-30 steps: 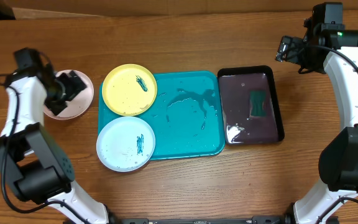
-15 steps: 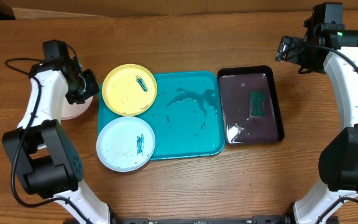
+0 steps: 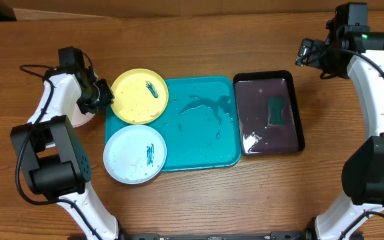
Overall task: Clean dirty plates on tray and stack at the side
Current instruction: 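Release the plate and move the left gripper to the yellow plate's rim, then grip the yellow plate's rim and slide it to the tray center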
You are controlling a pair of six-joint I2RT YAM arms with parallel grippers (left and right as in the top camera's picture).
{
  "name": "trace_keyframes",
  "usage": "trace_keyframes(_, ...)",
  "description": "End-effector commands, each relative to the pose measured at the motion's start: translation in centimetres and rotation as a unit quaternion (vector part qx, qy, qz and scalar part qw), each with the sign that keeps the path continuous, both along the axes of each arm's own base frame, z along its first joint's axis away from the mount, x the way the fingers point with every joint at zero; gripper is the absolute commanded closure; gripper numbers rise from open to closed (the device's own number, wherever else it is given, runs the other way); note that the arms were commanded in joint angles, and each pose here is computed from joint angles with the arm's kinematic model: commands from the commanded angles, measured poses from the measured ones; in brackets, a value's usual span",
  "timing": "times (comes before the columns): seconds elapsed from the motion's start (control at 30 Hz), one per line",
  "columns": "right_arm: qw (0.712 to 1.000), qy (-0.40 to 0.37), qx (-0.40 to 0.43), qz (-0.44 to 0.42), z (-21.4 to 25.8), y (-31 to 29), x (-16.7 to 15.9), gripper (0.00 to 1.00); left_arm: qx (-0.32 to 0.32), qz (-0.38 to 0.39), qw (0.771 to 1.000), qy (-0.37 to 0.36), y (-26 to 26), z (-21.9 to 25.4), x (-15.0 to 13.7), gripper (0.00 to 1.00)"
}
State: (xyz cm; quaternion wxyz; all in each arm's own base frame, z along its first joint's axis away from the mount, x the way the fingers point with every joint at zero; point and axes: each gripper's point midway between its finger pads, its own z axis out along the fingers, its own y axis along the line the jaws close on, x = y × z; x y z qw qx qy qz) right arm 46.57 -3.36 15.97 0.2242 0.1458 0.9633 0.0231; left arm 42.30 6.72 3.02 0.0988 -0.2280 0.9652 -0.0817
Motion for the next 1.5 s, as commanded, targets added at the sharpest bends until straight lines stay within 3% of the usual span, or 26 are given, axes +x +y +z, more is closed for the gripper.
trace_keyframes(0.0, 1.000, -0.020, -0.002, -0.001, 1.5, 0.0, 0.4, 0.00, -0.002, -0.014, 1.000, 0.006, -0.8, -0.7, 0.0, 0.74)
trace_keyframes(0.77, 1.000, -0.020, -0.002, -0.001, 1.5, 0.0, 0.4, 0.00, 0.018, -0.026, 0.999, 0.020, -1.5, -1.7, -0.7, 0.83)
trace_keyframes(0.93, 1.000, -0.020, -0.002, -0.001, 1.5, 0.0, 0.4, 0.00, 0.013, -0.026, 0.999, 0.014, -1.7, -1.9, -0.6, 0.96)
trace_keyframes(1.03, 1.000, -0.020, -0.002, -0.001, 1.5, 0.0, 0.4, 0.00, -0.021, -0.033, 0.999, 0.004, -2.9, -1.6, -0.3, 0.96)
trace_keyframes(1.23, 1.000, -0.020, -0.002, -0.001, 1.5, 0.0, 0.4, 0.00, -0.162, -0.065, 0.984, -0.023, -8.0, 0.3, 0.2, 0.96)
trace_keyframes(1.47, 1.000, -0.020, -0.002, -0.001, 1.5, 0.0, 0.4, 0.00, -0.218, -0.081, 0.973, 0.008, -11.1, 1.0, -1.4, 0.96)
